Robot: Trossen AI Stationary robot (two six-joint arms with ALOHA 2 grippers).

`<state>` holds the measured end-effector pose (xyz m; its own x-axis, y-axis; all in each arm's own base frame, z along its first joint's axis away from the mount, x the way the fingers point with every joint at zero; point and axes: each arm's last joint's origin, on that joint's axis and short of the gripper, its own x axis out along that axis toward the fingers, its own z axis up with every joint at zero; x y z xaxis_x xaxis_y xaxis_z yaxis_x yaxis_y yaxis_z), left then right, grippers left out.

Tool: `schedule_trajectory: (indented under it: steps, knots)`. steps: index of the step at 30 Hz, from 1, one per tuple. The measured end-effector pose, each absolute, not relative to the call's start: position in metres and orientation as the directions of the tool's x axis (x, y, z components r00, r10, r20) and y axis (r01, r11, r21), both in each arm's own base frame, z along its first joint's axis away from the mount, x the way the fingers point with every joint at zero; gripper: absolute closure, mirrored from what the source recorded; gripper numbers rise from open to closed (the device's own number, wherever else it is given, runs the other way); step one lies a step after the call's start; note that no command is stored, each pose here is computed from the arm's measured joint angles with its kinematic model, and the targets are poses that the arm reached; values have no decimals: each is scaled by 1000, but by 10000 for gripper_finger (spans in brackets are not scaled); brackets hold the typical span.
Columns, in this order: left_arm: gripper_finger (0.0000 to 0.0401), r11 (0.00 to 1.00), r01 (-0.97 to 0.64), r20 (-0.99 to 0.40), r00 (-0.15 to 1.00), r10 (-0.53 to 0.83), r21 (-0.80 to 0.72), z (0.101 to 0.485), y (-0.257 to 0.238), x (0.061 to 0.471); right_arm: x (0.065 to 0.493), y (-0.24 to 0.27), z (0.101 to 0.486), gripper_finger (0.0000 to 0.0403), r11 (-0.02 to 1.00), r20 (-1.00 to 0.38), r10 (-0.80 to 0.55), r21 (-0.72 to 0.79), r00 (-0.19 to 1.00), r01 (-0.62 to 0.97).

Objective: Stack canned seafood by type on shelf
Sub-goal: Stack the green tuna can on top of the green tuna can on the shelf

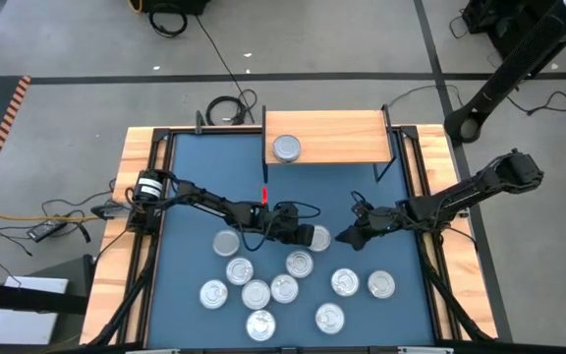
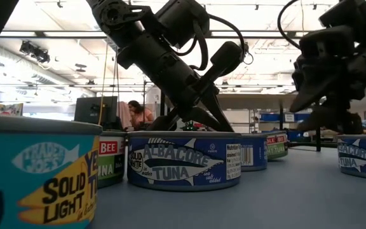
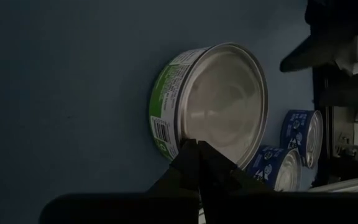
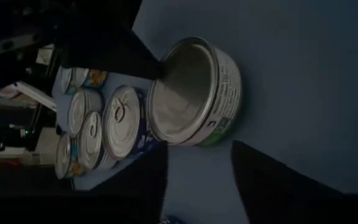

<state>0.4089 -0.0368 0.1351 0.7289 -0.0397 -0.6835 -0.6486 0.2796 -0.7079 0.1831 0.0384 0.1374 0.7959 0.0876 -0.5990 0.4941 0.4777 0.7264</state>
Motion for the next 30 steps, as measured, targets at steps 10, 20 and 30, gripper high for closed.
schedule_trajectory:
  steps: [10, 20, 30]
  knots:
    - [401, 290, -649, -686, 727, -36, -703, 134, -36, 409, 185, 37, 133, 130, 404, -611, 25, 730, 791, 551]
    - [401, 308, -657, -698, 715, -35, -689, 133, -35, 408, 195, 38, 124, 135, 370, -595, 10, 749, 804, 550]
    - [401, 323, -653, -698, 715, -36, -685, 133, -35, 407, 205, 40, 115, 135, 328, -570, 16, 779, 821, 534]
